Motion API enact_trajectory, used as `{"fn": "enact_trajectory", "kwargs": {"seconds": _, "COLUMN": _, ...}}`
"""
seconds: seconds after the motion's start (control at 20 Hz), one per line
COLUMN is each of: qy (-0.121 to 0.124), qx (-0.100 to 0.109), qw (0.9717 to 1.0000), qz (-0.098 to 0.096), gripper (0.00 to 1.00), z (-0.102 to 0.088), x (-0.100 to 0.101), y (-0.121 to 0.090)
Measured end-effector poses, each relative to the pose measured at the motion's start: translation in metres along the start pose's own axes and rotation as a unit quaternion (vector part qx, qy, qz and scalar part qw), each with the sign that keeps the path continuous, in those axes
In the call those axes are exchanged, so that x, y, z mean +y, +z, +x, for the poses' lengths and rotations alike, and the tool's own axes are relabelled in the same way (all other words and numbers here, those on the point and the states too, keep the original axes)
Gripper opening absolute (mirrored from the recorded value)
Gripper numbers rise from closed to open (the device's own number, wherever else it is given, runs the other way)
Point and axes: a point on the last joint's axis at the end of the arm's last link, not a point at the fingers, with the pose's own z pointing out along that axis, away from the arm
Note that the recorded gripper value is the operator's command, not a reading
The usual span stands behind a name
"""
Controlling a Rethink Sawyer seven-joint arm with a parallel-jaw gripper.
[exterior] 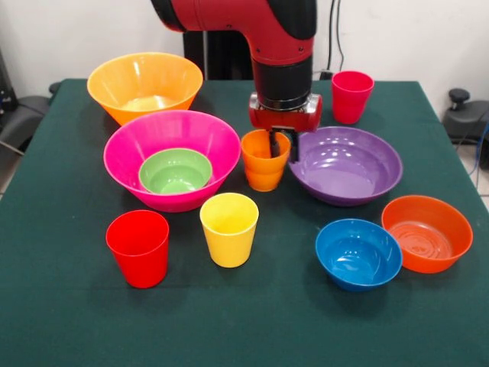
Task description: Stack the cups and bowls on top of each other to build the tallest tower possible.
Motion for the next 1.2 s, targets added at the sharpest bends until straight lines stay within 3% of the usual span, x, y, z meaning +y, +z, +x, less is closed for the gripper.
{"fn": "enact_trajectory", "kwargs": {"seconds": 0.4, "qy": 0.005, "qx": -0.019, "qw": 0.9998, "qz": -0.003, "gripper": 0.00, "z": -0.010, "x": -0.004, "y": -0.006}}
{"fn": "enact_trajectory", "kwargs": {"seconds": 1.2, "qy": -0.001, "qx": -0.021, "qw": 0.9998, "qz": 0.000, "gripper": 0.00, "z": -0.004, "x": 0.000, "y": -0.016}}
